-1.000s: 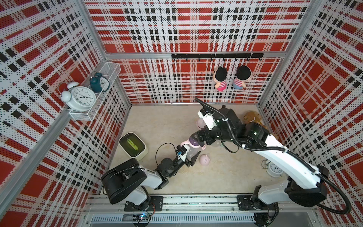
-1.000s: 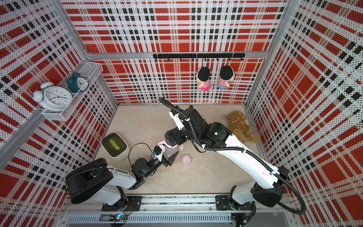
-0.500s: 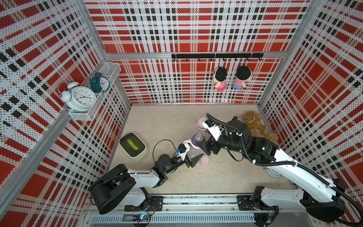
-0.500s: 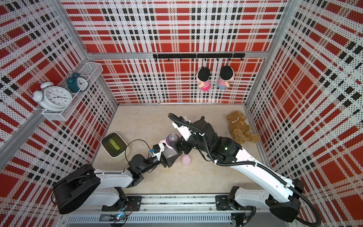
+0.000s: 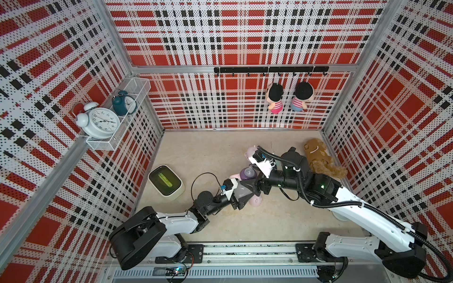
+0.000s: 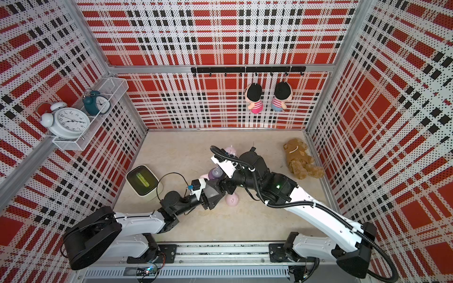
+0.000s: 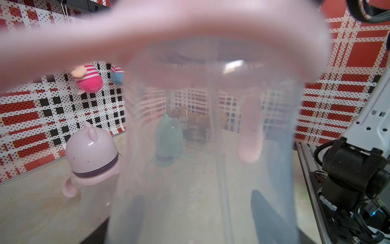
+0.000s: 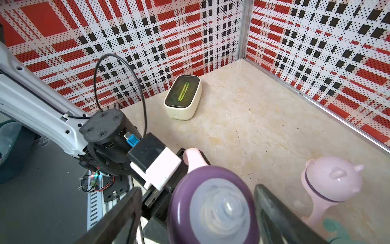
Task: Assemble the baby bottles
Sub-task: Screw the nipple onto the baby bottle.
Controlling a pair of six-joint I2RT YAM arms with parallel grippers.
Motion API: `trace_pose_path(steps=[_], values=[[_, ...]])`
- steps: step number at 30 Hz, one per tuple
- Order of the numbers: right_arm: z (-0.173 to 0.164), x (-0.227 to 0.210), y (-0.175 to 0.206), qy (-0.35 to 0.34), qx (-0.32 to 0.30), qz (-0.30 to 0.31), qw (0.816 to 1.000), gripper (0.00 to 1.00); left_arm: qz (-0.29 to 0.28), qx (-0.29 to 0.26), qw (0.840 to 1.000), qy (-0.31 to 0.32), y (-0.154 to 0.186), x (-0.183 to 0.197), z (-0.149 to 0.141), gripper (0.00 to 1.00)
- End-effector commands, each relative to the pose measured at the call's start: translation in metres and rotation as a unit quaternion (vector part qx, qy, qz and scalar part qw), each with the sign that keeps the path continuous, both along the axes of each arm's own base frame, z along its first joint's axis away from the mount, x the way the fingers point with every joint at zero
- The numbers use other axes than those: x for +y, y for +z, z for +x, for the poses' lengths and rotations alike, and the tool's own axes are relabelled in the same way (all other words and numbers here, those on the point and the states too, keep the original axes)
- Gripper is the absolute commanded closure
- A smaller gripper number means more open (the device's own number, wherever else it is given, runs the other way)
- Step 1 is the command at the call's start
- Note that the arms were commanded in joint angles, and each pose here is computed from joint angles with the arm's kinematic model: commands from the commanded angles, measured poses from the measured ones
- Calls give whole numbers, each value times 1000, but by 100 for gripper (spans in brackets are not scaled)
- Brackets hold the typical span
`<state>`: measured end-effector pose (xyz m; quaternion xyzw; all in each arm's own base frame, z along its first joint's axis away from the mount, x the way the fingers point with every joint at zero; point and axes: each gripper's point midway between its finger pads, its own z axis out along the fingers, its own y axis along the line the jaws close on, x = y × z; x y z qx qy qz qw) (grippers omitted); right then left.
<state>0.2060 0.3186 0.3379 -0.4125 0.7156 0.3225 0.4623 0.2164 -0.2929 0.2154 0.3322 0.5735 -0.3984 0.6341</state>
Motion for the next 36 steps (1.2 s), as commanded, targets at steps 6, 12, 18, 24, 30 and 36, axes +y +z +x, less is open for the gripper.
trace_pose_path(steps=[6, 12, 18, 24, 30, 36], values=[[3, 5, 6, 20, -5, 26, 999, 16, -22, -22, 999, 8, 18, 5, 2, 100], [4, 8, 1, 26, 4, 24, 999, 20, -22, -21, 1000, 8, 18, 5, 2, 100], [7, 8, -2, 26, 7, 25, 999, 20, -25, -25, 999, 9, 21, 7, 1, 100], [9, 10, -5, 27, 14, 25, 999, 24, -26, -25, 999, 10, 21, 8, 1, 100], [10, 11, -9, 30, 20, 24, 999, 27, -27, -26, 999, 12, 21, 8, 1, 100], [10, 12, -12, 33, 25, 23, 999, 32, -28, -26, 999, 15, 22, 9, 2, 100]])
